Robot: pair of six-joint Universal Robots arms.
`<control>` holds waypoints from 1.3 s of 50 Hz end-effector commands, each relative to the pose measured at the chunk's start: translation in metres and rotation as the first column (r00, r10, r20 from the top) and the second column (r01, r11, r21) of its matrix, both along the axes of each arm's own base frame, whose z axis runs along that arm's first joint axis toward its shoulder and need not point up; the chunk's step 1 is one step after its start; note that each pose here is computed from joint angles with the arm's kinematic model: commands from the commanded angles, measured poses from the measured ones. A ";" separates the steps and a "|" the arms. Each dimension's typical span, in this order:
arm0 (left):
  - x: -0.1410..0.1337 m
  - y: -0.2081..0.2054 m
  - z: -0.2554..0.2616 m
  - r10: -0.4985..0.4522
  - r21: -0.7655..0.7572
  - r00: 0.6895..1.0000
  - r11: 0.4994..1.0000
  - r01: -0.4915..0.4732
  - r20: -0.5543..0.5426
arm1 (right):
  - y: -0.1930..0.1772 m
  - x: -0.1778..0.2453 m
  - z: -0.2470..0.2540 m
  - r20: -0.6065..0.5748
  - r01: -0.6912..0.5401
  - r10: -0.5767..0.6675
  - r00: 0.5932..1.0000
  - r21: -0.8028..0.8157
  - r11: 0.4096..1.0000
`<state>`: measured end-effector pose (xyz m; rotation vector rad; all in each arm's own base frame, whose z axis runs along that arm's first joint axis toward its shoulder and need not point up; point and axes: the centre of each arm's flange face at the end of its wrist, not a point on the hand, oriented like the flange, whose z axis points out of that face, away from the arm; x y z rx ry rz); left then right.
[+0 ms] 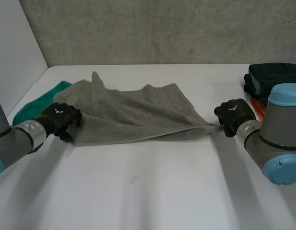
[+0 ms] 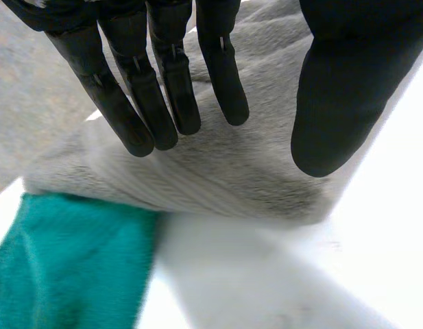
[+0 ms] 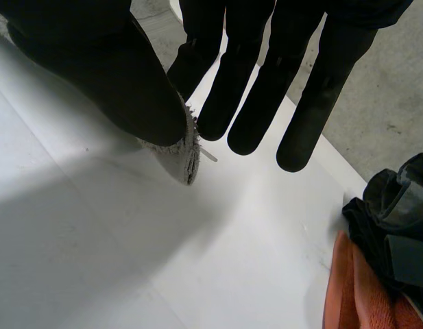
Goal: Fold the laundry.
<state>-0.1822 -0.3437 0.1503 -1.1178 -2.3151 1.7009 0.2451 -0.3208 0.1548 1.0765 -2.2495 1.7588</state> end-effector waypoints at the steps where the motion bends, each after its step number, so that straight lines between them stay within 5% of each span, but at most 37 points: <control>1: 0.006 0.007 -0.010 -0.006 0.120 1.000 0.993 0.007 -0.007 | 0.001 0.001 -0.003 -0.005 -0.004 0.004 1.000 0.007 1.000; 31: -0.020 -0.026 -0.030 -0.012 -0.001 0.991 1.000 0.012 0.134 | 0.005 0.000 -0.005 -0.010 -0.006 0.006 1.000 0.019 1.000; 42: -0.033 -0.001 0.062 0.014 -0.275 1.000 0.962 -0.008 0.022 | 0.011 -0.015 0.032 -0.065 0.005 -0.006 0.998 -0.006 1.000; 49: -0.030 0.048 0.140 -0.050 -0.352 0.998 0.935 0.032 -0.041 | 0.034 -0.041 0.116 -0.164 0.011 -0.026 0.986 -0.094 0.996; 58: -0.025 0.103 0.239 -0.128 -0.542 0.982 0.840 0.033 -0.139 | 0.063 -0.062 0.216 -0.047 0.093 -0.110 0.993 -0.277 0.956; 65: -0.032 0.071 0.198 -0.095 -0.394 0.987 0.918 0.037 -0.128 | 0.048 -0.073 0.194 -0.082 0.113 -0.123 0.989 -0.118 0.987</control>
